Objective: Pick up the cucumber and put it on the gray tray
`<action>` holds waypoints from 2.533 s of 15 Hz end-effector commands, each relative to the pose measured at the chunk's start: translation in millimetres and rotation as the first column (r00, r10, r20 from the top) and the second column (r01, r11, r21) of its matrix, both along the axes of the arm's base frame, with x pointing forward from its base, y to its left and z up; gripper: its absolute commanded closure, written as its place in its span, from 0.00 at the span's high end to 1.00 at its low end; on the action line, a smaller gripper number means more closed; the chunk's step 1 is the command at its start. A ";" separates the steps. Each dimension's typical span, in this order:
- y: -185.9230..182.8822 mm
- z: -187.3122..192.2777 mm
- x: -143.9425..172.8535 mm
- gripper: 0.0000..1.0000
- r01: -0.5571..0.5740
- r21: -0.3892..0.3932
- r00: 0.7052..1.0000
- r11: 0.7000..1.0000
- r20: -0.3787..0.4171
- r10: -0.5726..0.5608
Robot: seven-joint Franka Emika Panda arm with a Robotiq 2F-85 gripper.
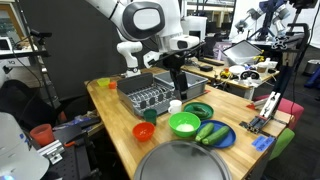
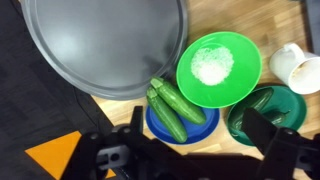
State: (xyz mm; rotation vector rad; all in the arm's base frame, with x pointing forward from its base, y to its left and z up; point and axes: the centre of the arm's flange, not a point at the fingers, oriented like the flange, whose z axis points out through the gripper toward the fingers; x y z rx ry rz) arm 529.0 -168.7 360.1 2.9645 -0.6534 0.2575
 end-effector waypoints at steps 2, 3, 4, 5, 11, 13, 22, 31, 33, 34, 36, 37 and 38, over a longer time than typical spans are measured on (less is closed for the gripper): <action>-34.8 -39.8 53.3 1.00 -0.027 -0.097 1.000 0.995 0.012 0.028; -40.0 -46.6 64.1 1.00 -0.033 -0.108 0.999 0.994 0.015 0.035; -44.7 -53.7 76.0 1.00 -0.046 -0.116 0.999 0.992 0.018 0.048; -48.3 -61.1 86.7 1.00 -0.062 -0.121 0.998 0.991 0.005 0.064; -41.5 -88.1 101.2 1.00 -0.094 -0.109 0.995 0.990 -0.023 0.092; -42.6 -86.1 103.2 1.00 -0.096 -0.110 0.995 0.989 -0.024 0.094; -56.6 -100.5 120.6 1.00 -0.129 -0.127 0.991 0.983 -0.053 0.123; -67.6 -152.1 182.7 1.00 -0.281 -0.126 0.951 0.951 -0.169 0.259; -71.0 -163.6 190.9 1.00 -0.300 -0.130 0.942 0.945 -0.198 0.272; -73.3 -169.8 194.5 1.00 -0.308 -0.132 0.938 0.942 -0.205 0.278; -78.6 -181.0 200.5 1.00 -0.319 -0.123 0.932 0.940 -0.221 0.288; -81.1 -186.4 203.2 1.00 -0.325 -0.121 0.928 0.938 -0.230 0.292; -83.5 -191.6 205.4 1.00 -0.332 -0.113 0.924 0.937 -0.241 0.298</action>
